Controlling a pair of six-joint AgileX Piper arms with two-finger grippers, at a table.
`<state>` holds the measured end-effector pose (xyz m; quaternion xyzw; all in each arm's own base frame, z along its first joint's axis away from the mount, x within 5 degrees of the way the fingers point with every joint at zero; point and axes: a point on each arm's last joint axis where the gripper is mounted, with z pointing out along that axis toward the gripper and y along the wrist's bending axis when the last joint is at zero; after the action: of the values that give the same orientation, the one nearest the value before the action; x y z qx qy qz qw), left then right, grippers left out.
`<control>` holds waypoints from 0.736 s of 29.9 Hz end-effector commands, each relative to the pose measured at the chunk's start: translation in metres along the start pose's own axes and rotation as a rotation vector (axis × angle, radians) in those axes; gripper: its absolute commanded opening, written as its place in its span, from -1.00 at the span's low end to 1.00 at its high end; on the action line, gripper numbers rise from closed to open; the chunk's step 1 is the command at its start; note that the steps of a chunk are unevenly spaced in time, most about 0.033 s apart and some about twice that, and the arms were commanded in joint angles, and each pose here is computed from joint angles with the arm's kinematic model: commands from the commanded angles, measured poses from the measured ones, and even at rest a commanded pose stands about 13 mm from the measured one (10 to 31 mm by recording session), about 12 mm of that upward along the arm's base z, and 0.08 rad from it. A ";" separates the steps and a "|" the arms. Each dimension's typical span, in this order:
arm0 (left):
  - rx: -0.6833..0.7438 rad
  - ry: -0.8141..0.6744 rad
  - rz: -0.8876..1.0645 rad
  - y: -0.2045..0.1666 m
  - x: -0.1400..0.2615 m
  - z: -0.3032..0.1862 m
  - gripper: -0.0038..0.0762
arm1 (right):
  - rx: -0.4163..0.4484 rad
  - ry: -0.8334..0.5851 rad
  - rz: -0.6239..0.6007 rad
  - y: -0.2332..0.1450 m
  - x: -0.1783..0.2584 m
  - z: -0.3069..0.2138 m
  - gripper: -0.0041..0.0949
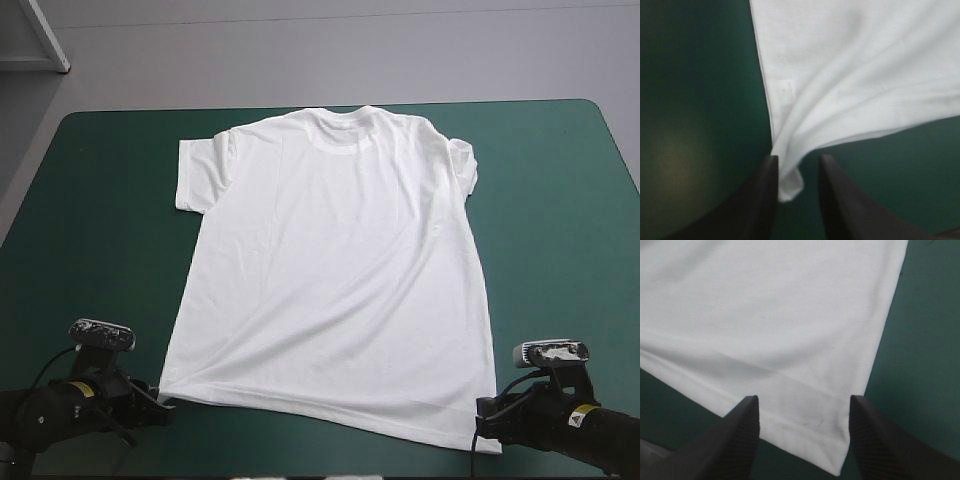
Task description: Fold the cloth
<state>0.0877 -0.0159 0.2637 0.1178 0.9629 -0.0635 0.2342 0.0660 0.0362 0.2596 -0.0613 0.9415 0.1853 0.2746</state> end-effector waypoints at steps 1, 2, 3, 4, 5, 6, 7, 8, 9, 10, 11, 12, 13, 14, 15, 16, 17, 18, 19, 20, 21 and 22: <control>0.007 -0.050 -0.019 -0.001 -0.007 -0.005 0.11 | -0.001 -0.107 -0.001 0.003 -0.014 -0.008 0.25; 0.010 -0.067 -0.022 -0.001 -0.009 -0.006 0.18 | 0.003 -0.128 -0.006 0.003 -0.016 -0.010 0.26; 0.008 -0.089 -0.024 -0.001 -0.012 -0.007 0.21 | 0.010 -0.157 -0.013 0.004 -0.020 -0.013 0.26; 0.000 -0.122 -0.024 -0.001 -0.015 -0.009 0.20 | 0.017 -0.191 -0.020 0.004 -0.024 -0.017 0.26; -0.008 -0.156 -0.029 0.000 -0.019 -0.011 0.20 | 0.029 -0.229 -0.029 0.005 -0.029 -0.020 0.25; -0.019 -0.209 -0.045 0.001 -0.025 -0.015 0.20 | 0.042 -0.274 -0.040 0.005 -0.035 -0.025 0.26; -0.028 -0.255 -0.067 0.002 -0.030 -0.018 0.20 | 0.055 -0.322 -0.052 0.006 -0.040 -0.030 0.25; -0.039 -0.309 -0.089 0.004 -0.036 -0.020 0.20 | 0.065 -0.359 -0.059 0.006 -0.045 -0.034 0.24; -0.048 -0.348 -0.103 0.005 -0.043 -0.022 0.20 | 0.074 -0.400 -0.066 0.007 -0.052 -0.039 0.22; -0.051 -0.369 -0.117 0.007 -0.049 -0.024 0.20 | 0.089 -0.436 -0.078 0.007 -0.058 -0.042 0.20; -0.053 -0.370 -0.125 0.009 -0.057 -0.022 0.20 | 0.100 -0.465 -0.089 0.007 -0.064 -0.045 0.17; -0.053 -0.361 -0.129 0.011 -0.064 -0.019 0.20 | 0.110 -0.485 -0.096 0.007 -0.070 -0.048 0.16; -0.052 -0.343 -0.133 0.013 -0.070 -0.015 0.20 | 0.119 -0.501 -0.105 0.007 -0.076 -0.049 0.14; -0.050 -0.311 -0.141 0.017 -0.080 -0.007 0.20 | 0.126 -0.510 -0.120 0.007 -0.083 -0.049 0.13; -0.050 -0.295 -0.147 0.020 -0.088 -0.001 0.20 | 0.129 -0.516 -0.129 0.007 -0.088 -0.049 0.12; -0.041 -0.266 -0.162 0.023 -0.096 0.009 0.20 | 0.133 -0.515 -0.137 0.006 -0.095 -0.047 0.12; -0.030 -0.255 -0.171 0.026 -0.108 0.017 0.20 | 0.139 -0.511 -0.142 0.005 -0.102 -0.045 0.12; -0.021 -0.229 -0.176 0.029 -0.117 0.027 0.20 | 0.144 -0.500 -0.149 0.004 -0.108 -0.041 0.12; -0.009 -0.220 -0.175 0.032 -0.128 0.033 0.20 | 0.151 -0.490 -0.161 0.003 -0.114 -0.038 0.12; 0.011 -0.193 -0.176 0.035 -0.139 0.044 0.20 | 0.154 -0.479 -0.160 0.001 -0.119 -0.034 0.12; 0.026 -0.193 -0.178 0.036 -0.150 0.048 0.20 | 0.156 -0.471 -0.158 0.000 -0.123 -0.031 0.12; 0.042 -0.181 -0.174 0.038 -0.161 0.056 0.20 | 0.160 -0.456 -0.165 -0.001 -0.127 -0.027 0.12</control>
<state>0.2285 -0.0167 0.2742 0.0359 0.9562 -0.0918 0.2758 0.1433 0.0280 0.3353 -0.0724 0.8755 0.1084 0.4653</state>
